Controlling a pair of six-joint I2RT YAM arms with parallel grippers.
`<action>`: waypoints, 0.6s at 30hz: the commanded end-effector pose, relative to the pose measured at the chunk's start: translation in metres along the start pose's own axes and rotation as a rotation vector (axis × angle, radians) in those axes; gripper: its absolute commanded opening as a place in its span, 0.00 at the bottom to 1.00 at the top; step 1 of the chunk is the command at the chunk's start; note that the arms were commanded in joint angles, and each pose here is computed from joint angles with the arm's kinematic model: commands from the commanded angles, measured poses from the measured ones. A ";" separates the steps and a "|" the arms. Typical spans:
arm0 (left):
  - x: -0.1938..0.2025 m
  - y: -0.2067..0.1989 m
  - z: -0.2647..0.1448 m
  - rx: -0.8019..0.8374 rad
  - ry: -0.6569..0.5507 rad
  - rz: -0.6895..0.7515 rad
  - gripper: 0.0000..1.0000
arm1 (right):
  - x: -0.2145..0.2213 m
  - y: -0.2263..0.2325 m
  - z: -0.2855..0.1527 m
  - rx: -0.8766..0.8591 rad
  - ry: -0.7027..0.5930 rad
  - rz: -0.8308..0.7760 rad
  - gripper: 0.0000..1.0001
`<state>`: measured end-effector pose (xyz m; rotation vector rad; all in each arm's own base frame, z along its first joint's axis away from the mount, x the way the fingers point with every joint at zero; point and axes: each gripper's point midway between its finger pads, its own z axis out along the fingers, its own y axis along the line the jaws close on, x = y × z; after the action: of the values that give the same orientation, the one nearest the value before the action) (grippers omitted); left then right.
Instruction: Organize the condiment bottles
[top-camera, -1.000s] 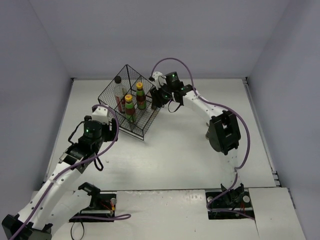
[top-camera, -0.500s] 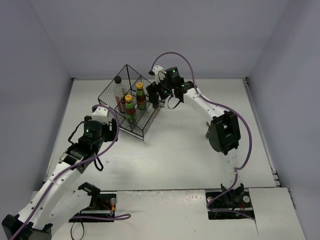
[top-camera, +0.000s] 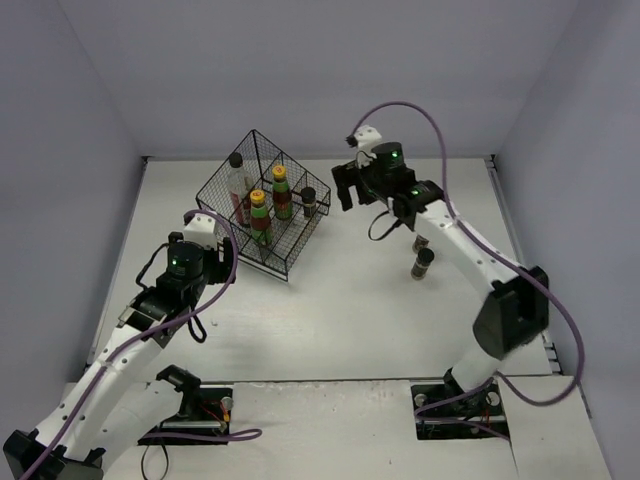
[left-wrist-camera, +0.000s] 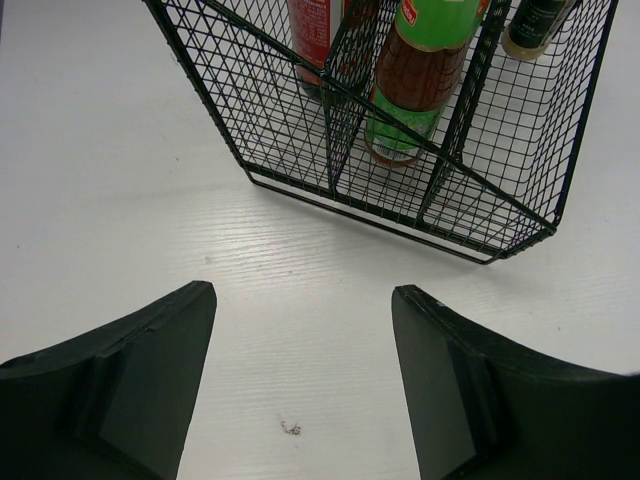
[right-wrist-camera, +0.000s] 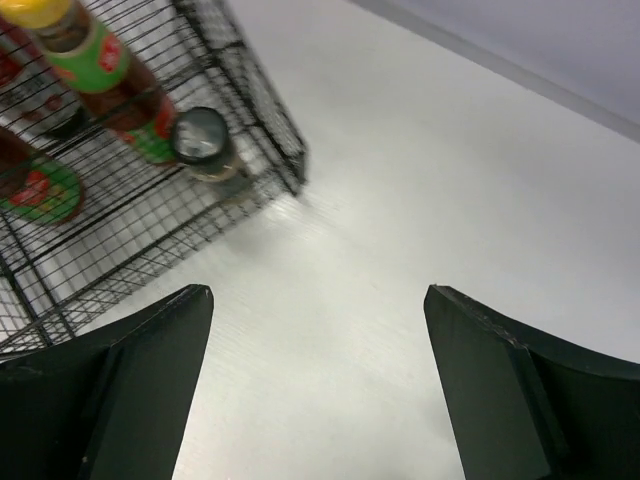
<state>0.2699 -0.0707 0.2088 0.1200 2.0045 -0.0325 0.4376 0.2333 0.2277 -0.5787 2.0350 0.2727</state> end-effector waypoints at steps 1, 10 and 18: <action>-0.024 0.001 -0.003 0.003 -0.079 -0.021 0.71 | -0.013 -0.047 -0.055 0.236 -0.115 0.162 0.90; -0.024 0.003 -0.003 -0.006 -0.076 -0.023 0.71 | 0.111 -0.107 -0.117 0.488 -0.008 0.483 0.90; -0.022 0.002 -0.001 -0.007 -0.068 -0.020 0.71 | 0.173 -0.114 -0.129 0.584 0.117 0.561 0.89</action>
<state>0.2698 -0.0689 0.2099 0.1127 2.0009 -0.0301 0.3242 0.0452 0.1453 0.2454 2.2604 -0.0073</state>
